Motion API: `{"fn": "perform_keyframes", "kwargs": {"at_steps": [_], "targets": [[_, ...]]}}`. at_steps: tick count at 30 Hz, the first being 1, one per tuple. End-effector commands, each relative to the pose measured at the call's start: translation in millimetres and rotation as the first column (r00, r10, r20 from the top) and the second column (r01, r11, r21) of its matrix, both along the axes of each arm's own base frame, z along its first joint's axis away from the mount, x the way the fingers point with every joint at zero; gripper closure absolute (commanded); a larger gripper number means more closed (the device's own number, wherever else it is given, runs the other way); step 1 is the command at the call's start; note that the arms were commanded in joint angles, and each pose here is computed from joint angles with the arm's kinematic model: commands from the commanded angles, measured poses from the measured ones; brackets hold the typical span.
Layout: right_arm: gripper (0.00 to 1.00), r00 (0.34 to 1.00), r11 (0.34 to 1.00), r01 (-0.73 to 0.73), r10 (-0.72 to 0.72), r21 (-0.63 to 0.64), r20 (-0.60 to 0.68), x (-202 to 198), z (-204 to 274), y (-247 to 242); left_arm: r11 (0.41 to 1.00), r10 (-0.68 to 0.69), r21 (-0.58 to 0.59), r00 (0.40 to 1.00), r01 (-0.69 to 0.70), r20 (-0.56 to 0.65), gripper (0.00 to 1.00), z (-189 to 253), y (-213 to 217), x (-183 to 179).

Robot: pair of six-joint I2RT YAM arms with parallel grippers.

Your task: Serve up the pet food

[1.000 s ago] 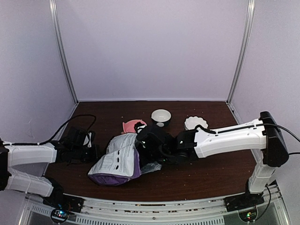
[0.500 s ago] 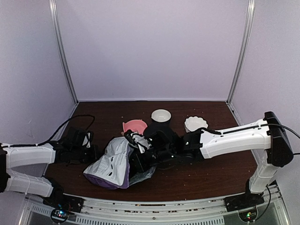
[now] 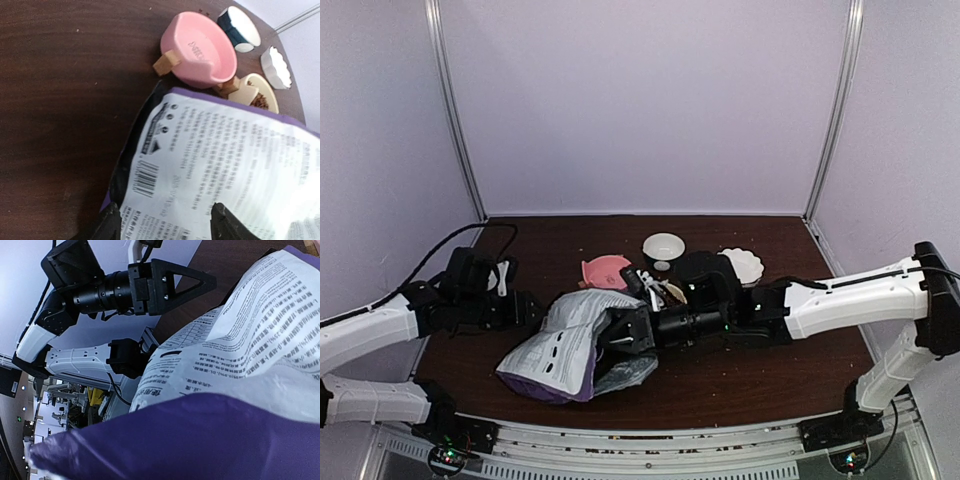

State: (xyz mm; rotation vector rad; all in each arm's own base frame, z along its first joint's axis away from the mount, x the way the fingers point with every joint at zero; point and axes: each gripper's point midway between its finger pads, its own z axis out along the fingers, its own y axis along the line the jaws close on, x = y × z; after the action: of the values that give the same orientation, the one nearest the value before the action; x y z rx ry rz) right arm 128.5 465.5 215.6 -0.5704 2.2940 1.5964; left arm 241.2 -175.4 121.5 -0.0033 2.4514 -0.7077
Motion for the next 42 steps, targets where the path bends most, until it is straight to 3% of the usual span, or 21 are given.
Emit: {"fn": "perform_keyframes", "kwargs": {"at_steps": [1, 10, 14, 20, 22, 26, 31, 33, 42], "targets": [[1.0, 0.999, 0.974, 0.045, -0.051, 0.221, 0.02, 8, 74, -5, 0.998, -0.063, 0.012, 0.993, 0.062, 0.101, 0.31, 58, -10, -3], [1.0, 0.995, 0.963, 0.086, -0.097, 0.256, 0.033, 14, 90, -21, 0.953, -0.264, -0.064, 0.916, 0.296, 0.3, 0.24, 186, -71, -46], [1.0, 0.993, 0.959, 0.105, -0.114, 0.262, 0.017, 17, 88, -26, 0.912, -0.371, -0.056, 0.877, 0.406, 0.306, 0.17, 199, -100, -66], [1.0, 0.991, 0.96, 0.126, -0.131, 0.251, 0.002, 20, 82, -29, 0.889, -0.458, 0.109, 0.861, 0.445, 0.22, 0.17, 176, -114, -75], [1.0, 0.991, 0.96, 0.134, -0.136, 0.248, -0.007, 22, 79, -29, 0.887, -0.46, 0.14, 0.865, 0.439, 0.202, 0.22, 170, -115, -74], [1.0, 0.988, 0.958, 0.151, -0.15, 0.244, -0.024, 25, 75, -33, 0.893, -0.447, 0.155, 0.871, 0.422, 0.204, 0.44, 167, -113, -71], [1.0, 0.985, 0.955, 0.172, -0.167, 0.242, -0.042, 27, 72, -38, 0.906, -0.418, 0.161, 0.885, 0.391, 0.205, 0.84, 165, -109, -67], [1.0, 0.983, 0.95, 0.185, -0.176, 0.25, -0.058, 28, 72, -43, 0.919, -0.388, 0.166, 0.897, 0.358, 0.214, 0.95, 165, -104, -64], [1.0, 0.958, 0.923, 0.263, -0.215, 0.282, -0.189, 29, 68, -75, 0.967, -0.254, 0.081, 0.904, 0.24, 0.344, 1.0, 191, -91, -50]]}}
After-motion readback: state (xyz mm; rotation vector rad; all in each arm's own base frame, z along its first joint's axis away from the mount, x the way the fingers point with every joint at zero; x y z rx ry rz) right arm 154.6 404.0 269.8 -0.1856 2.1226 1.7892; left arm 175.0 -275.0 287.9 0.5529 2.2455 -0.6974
